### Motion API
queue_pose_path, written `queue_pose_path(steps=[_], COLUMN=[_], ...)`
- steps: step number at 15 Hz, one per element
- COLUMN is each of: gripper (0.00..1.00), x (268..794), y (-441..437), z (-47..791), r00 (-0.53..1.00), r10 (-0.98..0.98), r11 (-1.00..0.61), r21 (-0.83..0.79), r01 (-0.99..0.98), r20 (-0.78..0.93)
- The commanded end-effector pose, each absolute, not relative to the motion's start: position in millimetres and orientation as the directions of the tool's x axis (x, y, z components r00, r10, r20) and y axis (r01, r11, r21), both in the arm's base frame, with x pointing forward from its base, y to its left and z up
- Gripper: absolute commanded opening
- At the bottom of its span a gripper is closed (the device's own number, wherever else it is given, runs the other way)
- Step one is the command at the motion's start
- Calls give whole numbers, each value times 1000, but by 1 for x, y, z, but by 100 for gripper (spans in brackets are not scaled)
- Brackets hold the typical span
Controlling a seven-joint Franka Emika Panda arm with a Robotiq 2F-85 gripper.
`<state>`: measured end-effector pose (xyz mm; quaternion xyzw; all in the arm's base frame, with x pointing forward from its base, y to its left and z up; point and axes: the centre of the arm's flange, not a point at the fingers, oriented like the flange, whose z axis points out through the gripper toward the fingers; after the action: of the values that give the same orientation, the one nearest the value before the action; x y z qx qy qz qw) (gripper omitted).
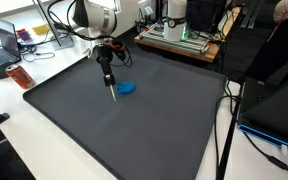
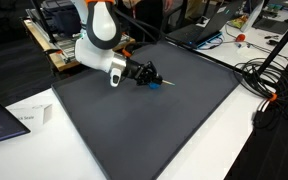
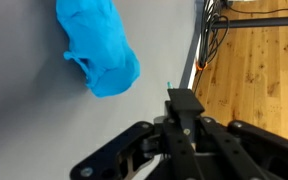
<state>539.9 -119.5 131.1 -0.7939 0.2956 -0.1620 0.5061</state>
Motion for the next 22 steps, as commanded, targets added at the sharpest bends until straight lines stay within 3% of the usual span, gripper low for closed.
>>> queue_pose_path(steps=[1, 15, 22], gripper=[3, 3, 3], x=[542, 541, 547], y=[-122, -114, -119], z=[140, 131, 142], r00=[776, 792, 797], r10=[-630, -592, -598], r11=[-356, -508, -491], r21=[-897, -831, -824], r01=[-262, -225, -281], r20=[23, 148, 84])
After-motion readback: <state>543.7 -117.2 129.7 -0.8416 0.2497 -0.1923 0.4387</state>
